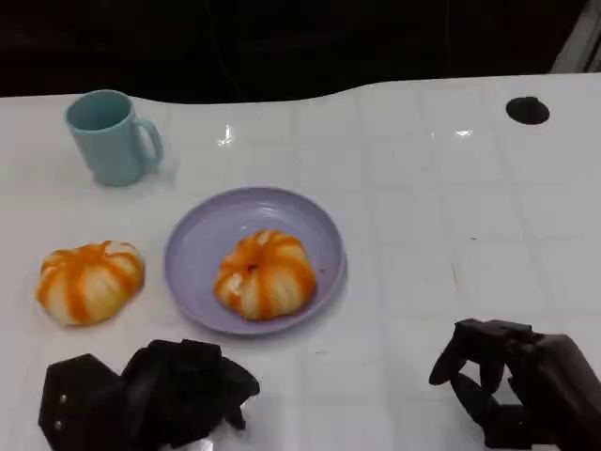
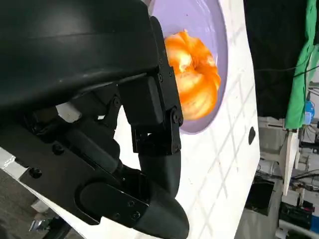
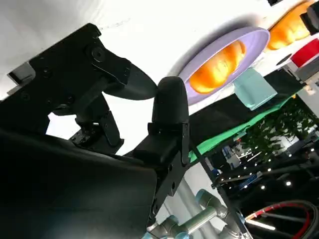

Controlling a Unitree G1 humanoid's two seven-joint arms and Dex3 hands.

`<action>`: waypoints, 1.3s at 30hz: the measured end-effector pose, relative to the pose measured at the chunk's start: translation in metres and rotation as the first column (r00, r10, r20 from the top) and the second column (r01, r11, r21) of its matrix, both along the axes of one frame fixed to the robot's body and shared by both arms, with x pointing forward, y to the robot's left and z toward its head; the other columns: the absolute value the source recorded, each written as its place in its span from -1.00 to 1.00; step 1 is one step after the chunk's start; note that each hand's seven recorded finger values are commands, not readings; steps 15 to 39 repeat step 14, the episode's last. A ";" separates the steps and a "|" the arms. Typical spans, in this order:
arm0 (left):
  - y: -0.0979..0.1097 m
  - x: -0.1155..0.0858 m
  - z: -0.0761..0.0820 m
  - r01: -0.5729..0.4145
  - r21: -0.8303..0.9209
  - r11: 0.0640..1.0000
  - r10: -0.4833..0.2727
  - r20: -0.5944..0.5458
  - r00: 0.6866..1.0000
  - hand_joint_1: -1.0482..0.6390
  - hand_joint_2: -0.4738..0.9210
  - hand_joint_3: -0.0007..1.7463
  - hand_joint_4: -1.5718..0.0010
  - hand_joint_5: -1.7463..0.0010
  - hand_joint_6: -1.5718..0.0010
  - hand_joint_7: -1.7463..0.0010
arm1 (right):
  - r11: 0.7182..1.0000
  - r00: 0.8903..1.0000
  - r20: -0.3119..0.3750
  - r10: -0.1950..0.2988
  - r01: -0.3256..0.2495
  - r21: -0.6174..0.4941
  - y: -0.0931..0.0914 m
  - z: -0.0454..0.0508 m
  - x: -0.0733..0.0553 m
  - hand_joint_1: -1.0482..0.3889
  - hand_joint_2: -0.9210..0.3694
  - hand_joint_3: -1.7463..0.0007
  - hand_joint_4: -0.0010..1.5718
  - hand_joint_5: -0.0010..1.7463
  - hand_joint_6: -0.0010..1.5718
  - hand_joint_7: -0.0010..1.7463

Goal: Grasp the bread from the table and place it into the plate.

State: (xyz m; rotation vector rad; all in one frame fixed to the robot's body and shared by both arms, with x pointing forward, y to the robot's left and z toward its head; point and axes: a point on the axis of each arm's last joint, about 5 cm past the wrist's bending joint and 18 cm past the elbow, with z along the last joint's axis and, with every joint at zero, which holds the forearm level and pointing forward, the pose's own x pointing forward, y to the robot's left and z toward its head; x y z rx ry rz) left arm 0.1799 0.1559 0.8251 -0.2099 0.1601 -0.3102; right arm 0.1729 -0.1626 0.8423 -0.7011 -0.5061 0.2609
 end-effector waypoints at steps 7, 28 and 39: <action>0.001 0.000 -0.001 -0.003 0.002 1.000 0.003 0.001 1.000 -1.00 0.60 -0.70 -0.14 -0.73 -0.94 0.54 | 1.000 1.000 0.013 0.009 -0.009 -0.012 0.005 -0.0021 0.004 0.15 -0.28 -0.30 0.04 1.00 -0.09 0.65; 0.002 0.000 -0.001 -0.003 0.004 1.000 0.003 0.001 1.000 -1.00 0.59 -0.71 -0.14 -0.74 -0.94 0.53 | 1.000 1.000 0.020 0.008 -0.007 -0.017 0.006 -0.0032 0.004 0.15 -0.29 -0.29 0.04 1.00 -0.09 0.64; 0.002 0.000 -0.001 -0.003 0.004 1.000 0.003 0.001 1.000 -1.00 0.59 -0.71 -0.14 -0.74 -0.94 0.53 | 1.000 1.000 0.020 0.008 -0.007 -0.017 0.006 -0.0032 0.004 0.15 -0.29 -0.29 0.04 1.00 -0.09 0.64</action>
